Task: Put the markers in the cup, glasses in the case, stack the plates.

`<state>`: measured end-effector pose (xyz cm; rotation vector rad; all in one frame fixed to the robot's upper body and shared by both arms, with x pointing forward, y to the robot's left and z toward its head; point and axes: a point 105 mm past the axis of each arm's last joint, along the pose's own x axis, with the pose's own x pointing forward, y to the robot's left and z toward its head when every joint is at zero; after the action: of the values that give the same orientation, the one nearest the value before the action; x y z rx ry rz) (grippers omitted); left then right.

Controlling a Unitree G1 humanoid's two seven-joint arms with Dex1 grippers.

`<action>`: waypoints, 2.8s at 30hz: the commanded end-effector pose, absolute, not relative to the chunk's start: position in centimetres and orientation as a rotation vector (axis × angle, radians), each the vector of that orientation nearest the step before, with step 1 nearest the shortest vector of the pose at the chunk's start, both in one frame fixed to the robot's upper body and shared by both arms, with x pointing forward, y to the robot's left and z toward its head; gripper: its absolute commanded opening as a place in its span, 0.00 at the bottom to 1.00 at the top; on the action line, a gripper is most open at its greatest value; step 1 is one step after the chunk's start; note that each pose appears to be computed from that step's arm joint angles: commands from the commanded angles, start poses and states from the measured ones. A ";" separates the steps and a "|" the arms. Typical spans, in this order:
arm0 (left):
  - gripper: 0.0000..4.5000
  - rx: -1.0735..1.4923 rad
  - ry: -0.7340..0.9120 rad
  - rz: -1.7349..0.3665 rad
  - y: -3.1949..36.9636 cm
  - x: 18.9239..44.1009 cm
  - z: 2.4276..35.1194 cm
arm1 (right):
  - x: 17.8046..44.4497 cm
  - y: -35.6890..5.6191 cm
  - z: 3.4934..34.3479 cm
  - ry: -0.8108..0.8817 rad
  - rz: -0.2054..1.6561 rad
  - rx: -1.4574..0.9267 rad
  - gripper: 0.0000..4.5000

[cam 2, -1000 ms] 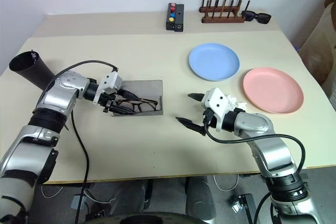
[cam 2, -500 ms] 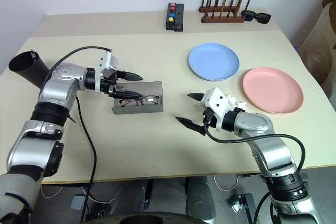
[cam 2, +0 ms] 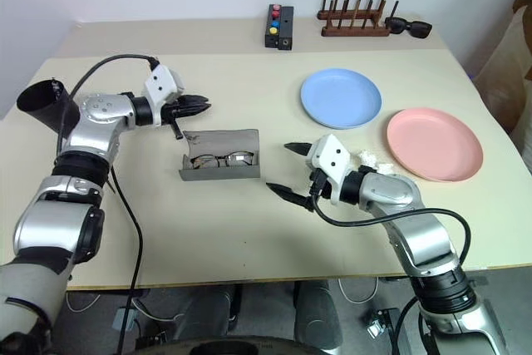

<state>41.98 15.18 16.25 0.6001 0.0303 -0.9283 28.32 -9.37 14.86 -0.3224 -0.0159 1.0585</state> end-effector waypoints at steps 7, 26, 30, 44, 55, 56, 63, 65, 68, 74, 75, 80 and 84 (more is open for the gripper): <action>0.11 0.501 0.076 -1.201 13.9 38.5 15.0 | 28.0 -9.1 16.0 -0.069 1.054 -0.336 1.00; 0.11 0.513 0.246 -1.359 14.4 33.3 12.1 | 28.1 -9.0 15.9 -0.062 1.067 -0.335 1.00; 0.11 0.480 0.208 -1.341 14.3 33.4 12.8 | 28.1 -9.1 15.9 -0.062 1.065 -0.336 1.00; 0.11 0.328 -0.065 -1.158 15.0 32.6 19.0 | 32.0 -14.2 16.9 -0.056 0.799 -0.483 1.00; 0.11 0.230 -0.034 -1.065 14.6 29.8 17.5 | 39.2 -17.0 16.0 -0.014 0.562 -0.769 1.00; 0.11 0.229 -0.030 -1.063 14.5 29.6 17.3 | 39.8 -17.1 15.5 0.000 0.558 -0.797 1.00; 0.11 0.104 -0.116 -1.077 13.2 28.0 18.6 | 42.7 -18.4 13.8 0.068 0.490 -0.903 1.00; 0.10 0.090 -0.112 -1.082 13.0 27.7 18.5 | 43.1 -18.6 13.5 0.078 0.474 -0.910 0.88; 0.10 0.082 -0.105 -1.082 12.7 27.5 18.3 | 43.3 -18.7 12.8 0.093 0.471 -0.932 0.59; 0.10 0.070 -0.101 -1.076 12.6 27.7 18.1 | 43.2 -18.2 13.0 0.054 0.474 -0.941 0.01; 0.10 0.069 -0.100 -1.077 12.5 27.8 18.0 | 43.1 -18.2 13.2 0.041 0.470 -0.943 0.01; 0.10 0.073 -0.112 -1.070 12.0 28.1 18.2 | 42.1 -19.2 15.9 -0.050 0.422 -1.018 0.01; 0.10 0.075 -0.113 -1.087 11.4 28.6 17.9 | 39.8 -22.5 19.3 -0.080 0.327 -1.117 0.01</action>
<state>28.63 11.74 17.52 0.0579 -0.0838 -1.0769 40.39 -21.23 15.22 -1.0873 0.0052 0.4119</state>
